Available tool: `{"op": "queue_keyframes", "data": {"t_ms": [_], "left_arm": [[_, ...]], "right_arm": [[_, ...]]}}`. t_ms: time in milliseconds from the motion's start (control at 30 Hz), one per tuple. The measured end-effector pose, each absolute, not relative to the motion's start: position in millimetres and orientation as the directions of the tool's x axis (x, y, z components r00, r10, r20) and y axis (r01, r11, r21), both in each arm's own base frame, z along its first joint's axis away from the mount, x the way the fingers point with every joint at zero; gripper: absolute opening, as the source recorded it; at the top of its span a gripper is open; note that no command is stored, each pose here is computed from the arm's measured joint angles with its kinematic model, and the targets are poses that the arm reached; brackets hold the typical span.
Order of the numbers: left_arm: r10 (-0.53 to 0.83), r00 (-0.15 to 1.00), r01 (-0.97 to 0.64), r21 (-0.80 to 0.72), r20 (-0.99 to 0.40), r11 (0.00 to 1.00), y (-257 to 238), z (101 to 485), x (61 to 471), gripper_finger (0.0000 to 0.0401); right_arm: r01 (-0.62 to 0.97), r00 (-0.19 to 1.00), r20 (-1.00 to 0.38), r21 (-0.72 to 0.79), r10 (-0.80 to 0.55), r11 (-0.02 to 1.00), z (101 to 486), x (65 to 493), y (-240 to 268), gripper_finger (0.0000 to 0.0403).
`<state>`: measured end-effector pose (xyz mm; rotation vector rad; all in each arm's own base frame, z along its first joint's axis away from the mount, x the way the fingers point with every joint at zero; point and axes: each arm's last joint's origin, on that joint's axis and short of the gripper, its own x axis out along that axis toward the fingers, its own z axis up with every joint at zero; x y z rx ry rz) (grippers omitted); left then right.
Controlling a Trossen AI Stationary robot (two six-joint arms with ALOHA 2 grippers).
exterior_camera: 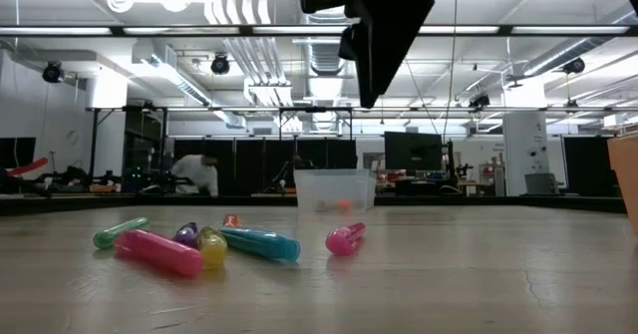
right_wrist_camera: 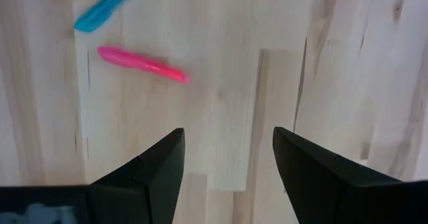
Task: Pick & Place Markers
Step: Put the top yellow highlighter into the yellow bin, then put the right pink highlighter into the yellow bin
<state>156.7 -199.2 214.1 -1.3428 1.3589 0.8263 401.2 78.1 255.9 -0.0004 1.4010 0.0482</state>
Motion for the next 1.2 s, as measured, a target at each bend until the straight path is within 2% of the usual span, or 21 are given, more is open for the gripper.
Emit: {"op": "queue_keyframes", "data": {"t_ms": [167, 433, 633, 767, 933, 1067, 1200], "left_arm": [[-0.282, 0.118, -0.974, -0.167, -0.952, 0.155, -197, 213, 158, 0.0081], [-0.318, 0.107, -0.967, -0.173, -0.942, 0.187, -194, 220, 154, 0.016], [-0.339, 0.139, -0.946, -0.227, -0.93, 0.233, -192, 229, 153, 0.0169], [-0.337, 0.238, -0.88, -0.349, -0.911, 0.322, -192, 245, 155, 0.0169], [-0.311, 0.442, -0.702, -0.54, -0.841, 0.464, -192, 279, 159, 0.0169], [-0.264, 0.639, -0.492, -0.648, -0.723, 0.581, -190, 314, 163, 0.0169], [-0.218, 0.786, -0.323, -0.685, -0.579, 0.653, -184, 354, 161, 0.0169]], "right_arm": [[-0.023, 0.16, -0.987, 0.029, 0.033, 0.999, 252, 400, 78, 0.0221], [0.113, 0.177, -0.984, 0.057, 0.036, 0.992, 253, 402, 79, 0.0221], [0.28, 0.179, -0.983, 0.092, 0.042, 0.956, 250, 403, 79, 0.0221], [0.46, 0.205, -0.977, 0.15, 0.059, 0.875, 250, 406, 80, 0.0221], [0.694, 0.24, -0.958, 0.283, 0.157, 0.662, 250, 410, 86, 0.0221], [0.749, 0.317, -0.935, 0.349, 0.159, 0.563, 252, 415, 97, 0.0221], [0.824, 0.321, -0.939, 0.342, 0.126, 0.45, 246, 413, 106, 0.0221]]}}
